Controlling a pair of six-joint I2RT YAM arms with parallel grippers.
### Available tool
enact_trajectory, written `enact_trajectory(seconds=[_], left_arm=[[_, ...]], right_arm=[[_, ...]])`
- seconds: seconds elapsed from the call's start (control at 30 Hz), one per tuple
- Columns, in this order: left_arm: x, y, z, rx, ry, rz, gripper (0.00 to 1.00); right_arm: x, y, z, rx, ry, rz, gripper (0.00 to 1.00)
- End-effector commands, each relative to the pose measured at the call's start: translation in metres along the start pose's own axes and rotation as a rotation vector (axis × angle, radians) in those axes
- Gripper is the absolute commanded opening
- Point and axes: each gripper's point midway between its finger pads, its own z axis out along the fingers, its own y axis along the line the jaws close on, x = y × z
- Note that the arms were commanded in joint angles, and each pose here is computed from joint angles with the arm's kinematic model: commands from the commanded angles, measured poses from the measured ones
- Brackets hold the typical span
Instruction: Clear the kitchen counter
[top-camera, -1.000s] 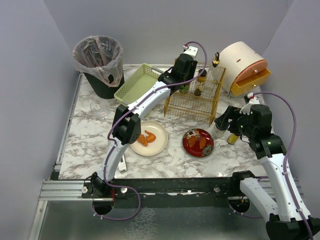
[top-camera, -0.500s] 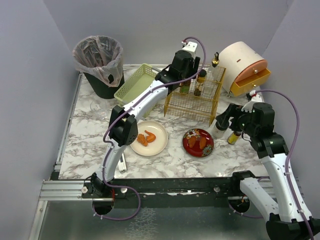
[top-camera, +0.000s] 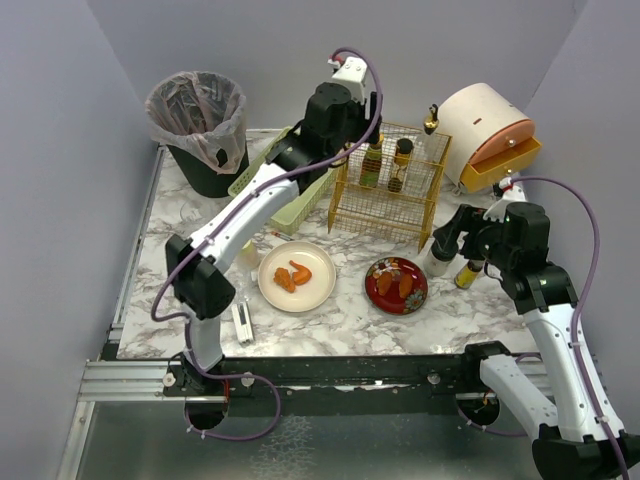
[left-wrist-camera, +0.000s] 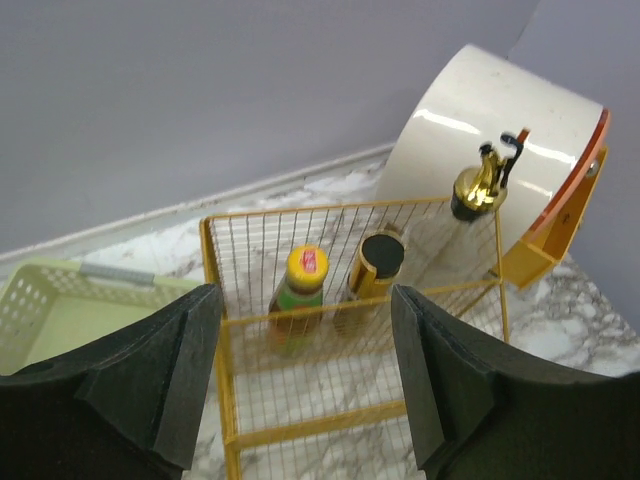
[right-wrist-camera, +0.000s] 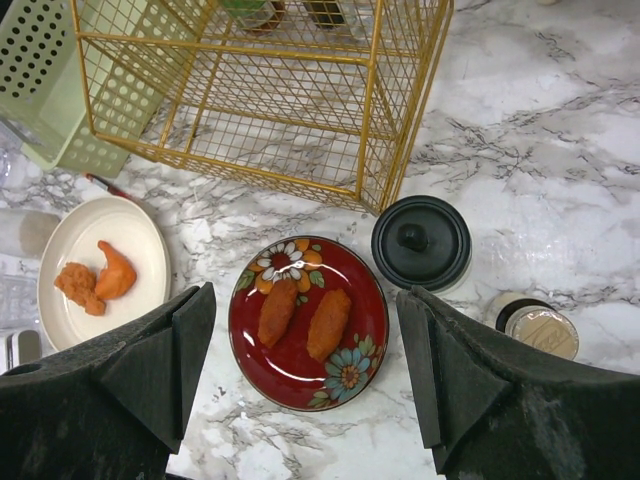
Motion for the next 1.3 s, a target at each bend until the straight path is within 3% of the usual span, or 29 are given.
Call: enact_trajectory(seconds=[0.0,0.37,0.63,0.9,1.1,1.27], left_arm=[[0.016,0.023,-0.041,-0.099,0.062,-0.014,0.75],[0.086,0.089,-0.146,-0.268,0.193,-0.053,0.9],[0.107,0.127,-0.197,-0.383,0.217,-0.028,0.99],[0.11,0.15,-0.216,-0.453,0.222,0.033,0.99],[0.125,0.165,-0.218,-0.512,0.266,0.11,0.99],[0.136,0.174,-0.218,-0.548,0.283,0.141,0.99]], right_arm=[[-0.006,-0.001,-0.006,0.012,-0.009,-0.009,0.8],[0.002,-0.042,-0.007,0.261,0.046,0.032,0.8],[-0.006,-0.076,-0.026,0.522,0.031,0.132,0.8],[0.015,-0.106,-0.028,0.723,0.087,0.182,0.82],[0.004,-0.1,-0.015,0.657,0.022,0.168,0.82],[0.016,-0.112,-0.01,0.736,0.083,0.174,0.78]])
